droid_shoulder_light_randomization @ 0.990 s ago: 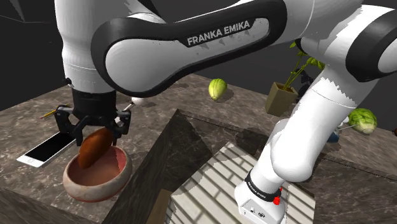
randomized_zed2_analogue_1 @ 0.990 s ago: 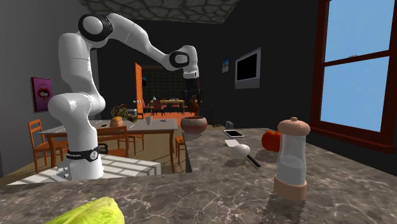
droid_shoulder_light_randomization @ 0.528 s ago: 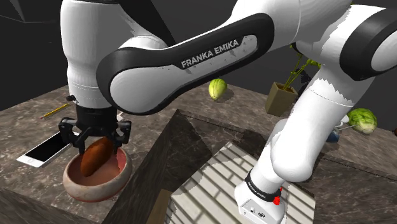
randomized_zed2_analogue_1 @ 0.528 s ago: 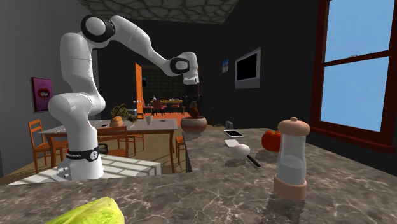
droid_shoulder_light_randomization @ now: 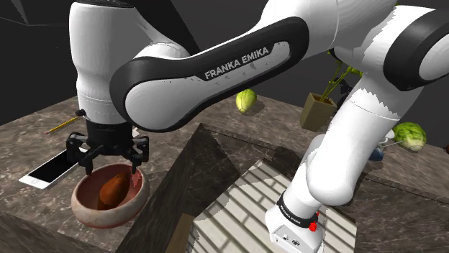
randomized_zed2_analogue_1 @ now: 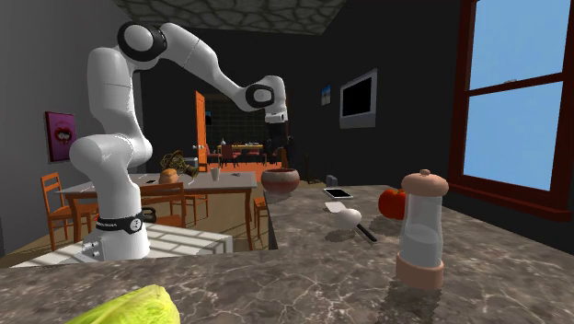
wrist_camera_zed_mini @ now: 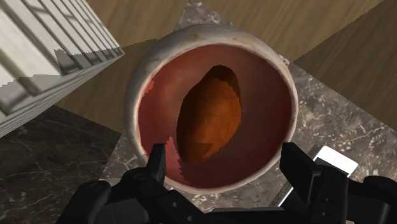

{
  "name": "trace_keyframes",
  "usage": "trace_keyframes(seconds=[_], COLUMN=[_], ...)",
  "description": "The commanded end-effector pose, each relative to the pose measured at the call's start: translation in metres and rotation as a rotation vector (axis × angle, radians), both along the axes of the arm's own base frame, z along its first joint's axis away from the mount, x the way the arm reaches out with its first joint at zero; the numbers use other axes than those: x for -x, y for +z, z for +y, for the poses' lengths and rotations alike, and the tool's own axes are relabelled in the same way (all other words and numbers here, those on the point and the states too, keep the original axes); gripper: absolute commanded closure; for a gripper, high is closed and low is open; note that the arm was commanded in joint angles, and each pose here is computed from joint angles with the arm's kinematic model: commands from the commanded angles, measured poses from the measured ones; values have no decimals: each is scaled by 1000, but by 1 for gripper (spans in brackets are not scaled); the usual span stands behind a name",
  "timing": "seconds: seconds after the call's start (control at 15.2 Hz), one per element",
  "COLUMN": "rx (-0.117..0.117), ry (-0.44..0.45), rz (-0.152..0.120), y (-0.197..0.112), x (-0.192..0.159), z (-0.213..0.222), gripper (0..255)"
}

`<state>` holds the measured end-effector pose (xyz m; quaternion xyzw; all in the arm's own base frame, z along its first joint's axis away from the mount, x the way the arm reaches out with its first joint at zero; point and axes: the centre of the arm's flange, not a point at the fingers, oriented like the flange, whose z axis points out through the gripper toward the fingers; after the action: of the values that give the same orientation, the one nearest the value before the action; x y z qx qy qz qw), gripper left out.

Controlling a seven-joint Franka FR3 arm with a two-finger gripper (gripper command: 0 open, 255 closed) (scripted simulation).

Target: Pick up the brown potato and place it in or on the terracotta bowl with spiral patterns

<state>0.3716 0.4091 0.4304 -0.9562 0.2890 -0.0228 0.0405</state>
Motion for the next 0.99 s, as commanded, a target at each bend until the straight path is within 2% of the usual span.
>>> trace_keyframes(seconds=[0.0,0.2,0.46,0.92], rx=[0,0,0,0], ry=[0,0,0,0], rz=[0,0,0,0], y=[0,0,50,50], x=[0,0,3,3], z=[0,0,-3,-3], gripper=[0,0,0,0])
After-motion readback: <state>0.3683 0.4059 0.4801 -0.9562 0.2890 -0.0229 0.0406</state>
